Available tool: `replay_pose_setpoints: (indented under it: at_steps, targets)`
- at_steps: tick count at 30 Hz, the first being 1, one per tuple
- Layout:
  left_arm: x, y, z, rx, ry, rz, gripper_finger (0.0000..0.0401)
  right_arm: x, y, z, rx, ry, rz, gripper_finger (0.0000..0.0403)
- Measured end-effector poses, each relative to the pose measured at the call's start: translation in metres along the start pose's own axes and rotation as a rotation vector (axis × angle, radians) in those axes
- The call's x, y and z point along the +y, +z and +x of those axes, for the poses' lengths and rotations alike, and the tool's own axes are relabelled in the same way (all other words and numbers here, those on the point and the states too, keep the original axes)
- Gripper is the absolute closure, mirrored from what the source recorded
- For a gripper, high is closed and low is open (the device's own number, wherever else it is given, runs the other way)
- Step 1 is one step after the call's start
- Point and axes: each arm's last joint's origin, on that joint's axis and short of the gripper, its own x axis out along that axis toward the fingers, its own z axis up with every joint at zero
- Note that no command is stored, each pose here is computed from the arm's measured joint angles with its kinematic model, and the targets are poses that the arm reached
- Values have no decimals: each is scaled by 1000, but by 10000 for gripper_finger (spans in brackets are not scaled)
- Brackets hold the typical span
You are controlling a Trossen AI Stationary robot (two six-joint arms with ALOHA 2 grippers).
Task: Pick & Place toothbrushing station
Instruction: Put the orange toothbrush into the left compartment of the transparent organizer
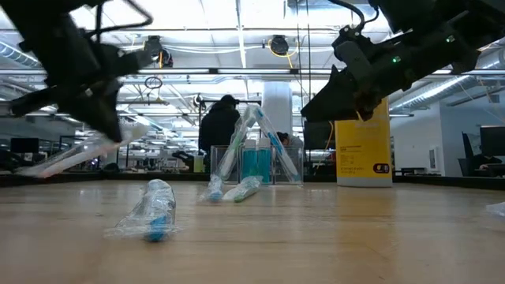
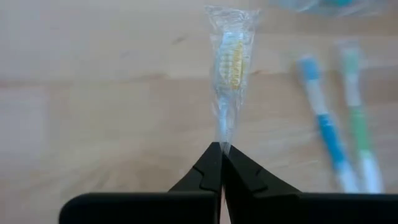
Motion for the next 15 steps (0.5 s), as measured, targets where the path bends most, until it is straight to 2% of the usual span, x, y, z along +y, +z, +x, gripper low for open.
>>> replay_pose_setpoints:
  at_steps: [6, 15]
  targets:
    - [-31, 19, -3, -80, -139, 115, 396, 1, 0, -1, 1, 4, -2, 243]
    - [-73, 55, 4, -207, -412, 311, 399, 0, -2, -1, 13, -1, -22, 243]
